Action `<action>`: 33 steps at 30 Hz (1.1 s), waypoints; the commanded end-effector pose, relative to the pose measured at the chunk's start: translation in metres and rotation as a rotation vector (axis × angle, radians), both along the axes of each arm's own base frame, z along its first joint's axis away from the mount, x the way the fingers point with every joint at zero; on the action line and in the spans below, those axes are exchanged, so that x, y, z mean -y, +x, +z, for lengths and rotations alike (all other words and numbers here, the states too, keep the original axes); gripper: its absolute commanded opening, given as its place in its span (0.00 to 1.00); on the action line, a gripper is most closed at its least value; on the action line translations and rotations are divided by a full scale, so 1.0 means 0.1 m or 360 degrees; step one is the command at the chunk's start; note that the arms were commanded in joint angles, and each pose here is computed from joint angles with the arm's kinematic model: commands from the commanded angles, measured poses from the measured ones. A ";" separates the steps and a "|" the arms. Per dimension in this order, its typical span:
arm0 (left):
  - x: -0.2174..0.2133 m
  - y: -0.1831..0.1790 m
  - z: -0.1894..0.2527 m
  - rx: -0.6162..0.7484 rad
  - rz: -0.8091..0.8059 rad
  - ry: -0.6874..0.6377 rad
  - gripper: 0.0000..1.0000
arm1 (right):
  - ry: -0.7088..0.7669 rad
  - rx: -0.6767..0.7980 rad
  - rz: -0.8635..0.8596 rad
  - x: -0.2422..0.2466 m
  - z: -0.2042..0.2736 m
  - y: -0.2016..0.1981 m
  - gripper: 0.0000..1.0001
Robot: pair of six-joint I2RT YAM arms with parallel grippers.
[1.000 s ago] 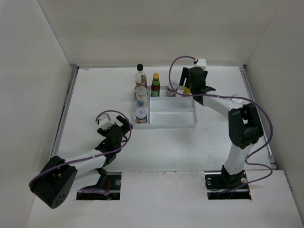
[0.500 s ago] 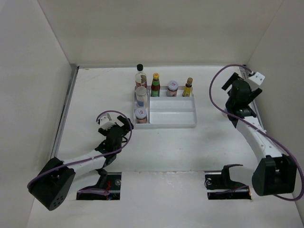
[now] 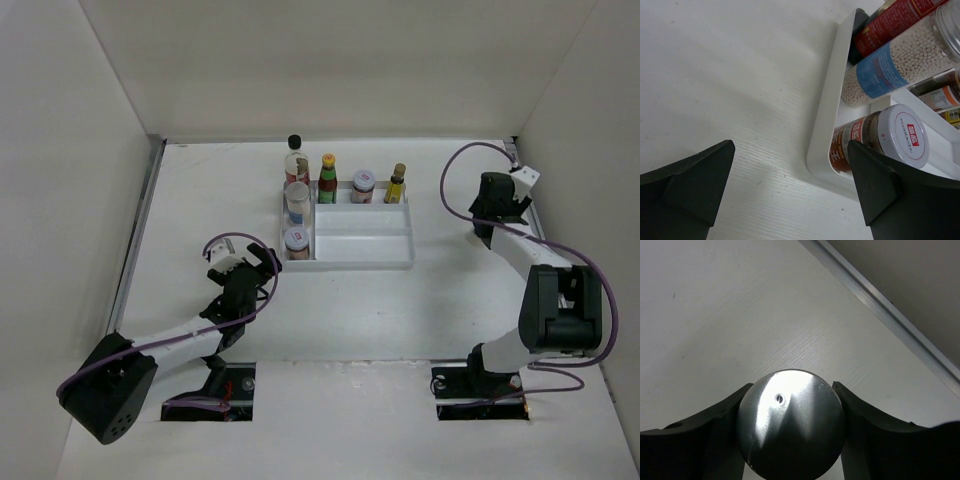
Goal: Organize the condiment bottles
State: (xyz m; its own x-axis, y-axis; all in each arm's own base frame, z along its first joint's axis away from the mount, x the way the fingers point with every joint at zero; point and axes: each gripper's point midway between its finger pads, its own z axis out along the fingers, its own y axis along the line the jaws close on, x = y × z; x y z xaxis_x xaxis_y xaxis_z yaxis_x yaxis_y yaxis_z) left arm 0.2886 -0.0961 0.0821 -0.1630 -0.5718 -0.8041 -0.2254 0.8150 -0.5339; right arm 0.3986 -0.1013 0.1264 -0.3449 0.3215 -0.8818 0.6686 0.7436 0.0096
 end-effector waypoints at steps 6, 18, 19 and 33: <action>0.06 0.10 0.21 0.0094 0.0000 -0.0057 1.00 | -0.0151 0.0507 0.0195 -0.61 1.13 0.08 0.41; -0.01 0.13 0.22 0.0099 0.0037 -0.0059 1.00 | 0.0199 0.0686 0.1321 -3.48 1.50 -0.11 0.42; -0.02 0.12 0.23 0.0104 0.0037 -0.0064 1.00 | 0.0211 0.0678 0.1381 -3.67 1.47 -0.12 0.43; -0.07 0.10 0.27 0.0131 0.0049 -0.0105 1.00 | 0.0192 0.0414 0.1685 -4.69 0.66 -0.26 0.48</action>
